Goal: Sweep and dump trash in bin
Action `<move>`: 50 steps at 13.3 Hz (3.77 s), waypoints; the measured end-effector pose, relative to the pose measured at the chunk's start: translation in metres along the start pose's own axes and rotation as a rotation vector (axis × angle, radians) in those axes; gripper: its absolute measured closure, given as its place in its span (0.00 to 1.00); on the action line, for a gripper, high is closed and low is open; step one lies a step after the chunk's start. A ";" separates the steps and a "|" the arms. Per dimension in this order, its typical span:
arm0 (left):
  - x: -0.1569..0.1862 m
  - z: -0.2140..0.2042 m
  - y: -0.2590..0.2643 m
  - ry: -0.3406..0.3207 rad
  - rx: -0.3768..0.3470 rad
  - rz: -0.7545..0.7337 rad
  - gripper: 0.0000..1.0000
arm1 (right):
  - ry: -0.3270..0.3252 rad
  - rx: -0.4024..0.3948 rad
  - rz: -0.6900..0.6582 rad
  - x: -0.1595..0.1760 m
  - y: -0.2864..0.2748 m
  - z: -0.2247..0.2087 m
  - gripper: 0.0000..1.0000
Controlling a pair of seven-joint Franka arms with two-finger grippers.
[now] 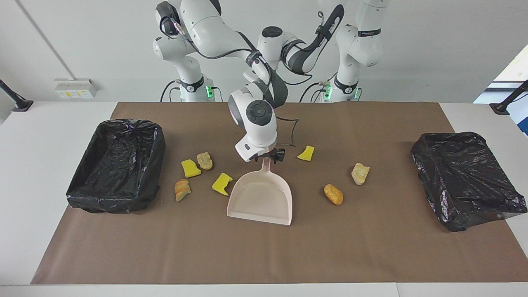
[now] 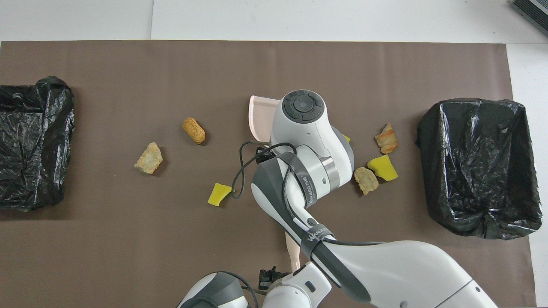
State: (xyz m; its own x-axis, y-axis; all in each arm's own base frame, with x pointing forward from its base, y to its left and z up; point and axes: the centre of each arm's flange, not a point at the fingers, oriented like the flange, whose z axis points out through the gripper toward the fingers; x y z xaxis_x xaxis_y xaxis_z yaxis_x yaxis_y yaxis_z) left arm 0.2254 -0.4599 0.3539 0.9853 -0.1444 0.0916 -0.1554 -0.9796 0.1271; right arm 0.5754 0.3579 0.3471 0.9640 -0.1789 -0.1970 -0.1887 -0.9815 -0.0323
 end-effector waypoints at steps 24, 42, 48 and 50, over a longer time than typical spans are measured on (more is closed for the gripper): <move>0.059 -0.078 -0.134 -0.279 0.336 0.063 0.74 | -0.078 0.049 0.033 -0.013 0.009 0.002 0.68; 0.252 -0.085 -0.449 -0.151 0.263 0.223 0.74 | -0.097 -0.104 -0.755 -0.014 0.170 -0.154 0.68; 0.224 -0.046 -0.402 -0.240 0.207 0.316 0.74 | -0.132 -0.269 -1.174 -0.024 0.179 -0.136 0.68; 0.209 -0.045 -0.366 -0.279 0.121 0.309 0.74 | -0.138 -0.279 -1.311 -0.032 0.184 -0.124 0.68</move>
State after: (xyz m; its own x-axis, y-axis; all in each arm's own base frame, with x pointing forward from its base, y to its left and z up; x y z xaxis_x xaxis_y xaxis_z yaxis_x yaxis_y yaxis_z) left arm 0.4855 -0.1254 0.3707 0.8780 -0.4492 -0.1654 -0.4528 -0.8914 0.0169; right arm 0.5335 0.1742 0.4693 0.3734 0.8869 -0.2719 0.9105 -0.4066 -0.0758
